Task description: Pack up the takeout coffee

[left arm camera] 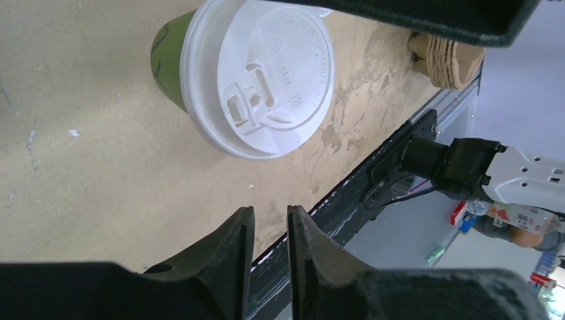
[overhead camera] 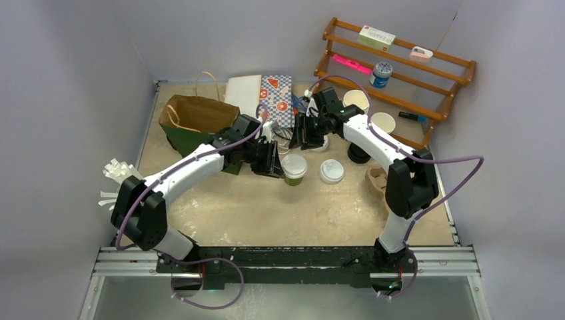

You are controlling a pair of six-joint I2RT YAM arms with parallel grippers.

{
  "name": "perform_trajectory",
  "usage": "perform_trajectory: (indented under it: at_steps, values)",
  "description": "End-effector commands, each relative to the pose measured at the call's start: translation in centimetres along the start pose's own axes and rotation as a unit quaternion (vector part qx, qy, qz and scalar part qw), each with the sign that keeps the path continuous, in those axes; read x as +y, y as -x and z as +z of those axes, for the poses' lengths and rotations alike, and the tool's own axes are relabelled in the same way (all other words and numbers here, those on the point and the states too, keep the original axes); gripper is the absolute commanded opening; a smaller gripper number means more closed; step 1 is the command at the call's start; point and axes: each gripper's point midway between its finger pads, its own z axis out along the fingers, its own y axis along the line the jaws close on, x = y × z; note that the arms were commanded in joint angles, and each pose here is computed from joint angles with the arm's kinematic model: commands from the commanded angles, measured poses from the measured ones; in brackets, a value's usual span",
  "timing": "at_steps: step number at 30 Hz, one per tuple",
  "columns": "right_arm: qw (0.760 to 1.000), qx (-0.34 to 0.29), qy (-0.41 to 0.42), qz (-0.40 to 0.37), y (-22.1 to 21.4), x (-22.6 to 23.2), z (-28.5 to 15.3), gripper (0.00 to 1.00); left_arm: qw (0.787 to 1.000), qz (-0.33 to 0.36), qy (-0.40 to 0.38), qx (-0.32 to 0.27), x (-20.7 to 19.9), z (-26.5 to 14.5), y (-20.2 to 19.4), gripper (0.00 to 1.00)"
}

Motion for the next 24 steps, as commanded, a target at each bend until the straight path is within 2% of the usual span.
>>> perform_trajectory:
  at_steps: [1, 24]
  values:
    - [0.998, -0.013, 0.04, -0.039, 1.2, 2.1, -1.0, 0.54, 0.999, -0.003, -0.045, -0.014, -1.3, 1.1, 1.2, 0.26]
    - [0.998, 0.029, 0.046, -0.033, -2.7, 1.3, -1.9, 0.52, 0.999, 0.016, 0.005, -0.029, 1.8, 2.7, 4.8, 0.2]
